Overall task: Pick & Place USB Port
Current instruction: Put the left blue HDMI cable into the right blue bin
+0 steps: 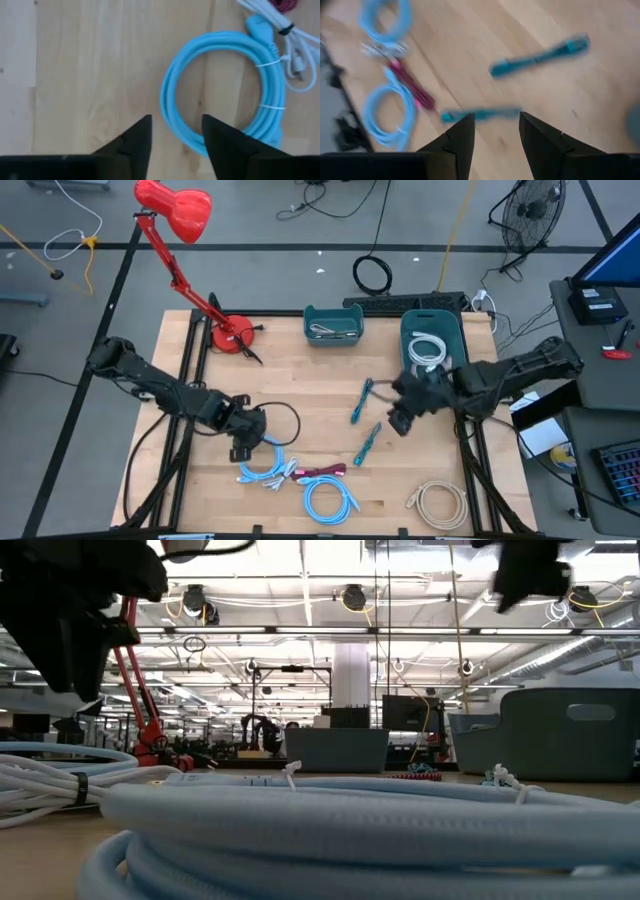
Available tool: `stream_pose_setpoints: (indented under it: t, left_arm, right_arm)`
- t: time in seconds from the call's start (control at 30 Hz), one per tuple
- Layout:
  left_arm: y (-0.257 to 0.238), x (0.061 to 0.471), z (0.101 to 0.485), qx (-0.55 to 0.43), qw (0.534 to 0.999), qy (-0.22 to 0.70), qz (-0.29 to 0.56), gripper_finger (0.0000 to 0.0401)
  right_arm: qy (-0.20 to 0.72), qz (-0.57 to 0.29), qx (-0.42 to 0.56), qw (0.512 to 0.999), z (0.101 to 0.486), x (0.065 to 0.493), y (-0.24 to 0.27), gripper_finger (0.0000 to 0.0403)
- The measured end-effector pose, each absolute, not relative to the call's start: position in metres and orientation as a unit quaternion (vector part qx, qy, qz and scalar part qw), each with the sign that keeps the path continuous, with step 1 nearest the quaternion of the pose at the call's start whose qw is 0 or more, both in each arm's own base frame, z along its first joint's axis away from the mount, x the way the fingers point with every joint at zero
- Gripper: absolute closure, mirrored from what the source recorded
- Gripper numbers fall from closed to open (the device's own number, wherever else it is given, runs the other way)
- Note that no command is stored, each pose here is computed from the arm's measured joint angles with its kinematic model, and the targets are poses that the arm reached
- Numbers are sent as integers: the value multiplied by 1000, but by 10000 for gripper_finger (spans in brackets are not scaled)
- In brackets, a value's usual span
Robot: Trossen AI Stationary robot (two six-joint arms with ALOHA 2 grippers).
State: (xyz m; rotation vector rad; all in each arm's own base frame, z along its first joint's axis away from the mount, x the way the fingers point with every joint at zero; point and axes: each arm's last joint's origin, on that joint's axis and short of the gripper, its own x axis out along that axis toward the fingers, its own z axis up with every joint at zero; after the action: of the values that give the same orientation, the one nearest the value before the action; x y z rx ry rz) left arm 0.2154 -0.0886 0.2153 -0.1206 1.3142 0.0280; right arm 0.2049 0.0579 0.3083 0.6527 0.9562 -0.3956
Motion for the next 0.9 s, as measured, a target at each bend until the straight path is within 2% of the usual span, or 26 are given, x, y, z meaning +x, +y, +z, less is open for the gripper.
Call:
stream_pose_setpoints:
  t: [0.17,0.5,0.7,0.9]
  left_arm:
    - [-76,221,215,-69,787,613,12,183]
    - [-73,224,216,-77,793,605,6,182]
    - [-81,238,202,-87,794,601,-1,183]
    - [-91,246,173,-64,760,646,-3,183]
  right_arm:
    - [486,-221,317,784,283,189,76,259]
    - [480,-191,396,759,226,181,105,259]
    - [469,-161,414,763,222,182,112,259]
    - [463,-152,421,765,223,184,113,259]
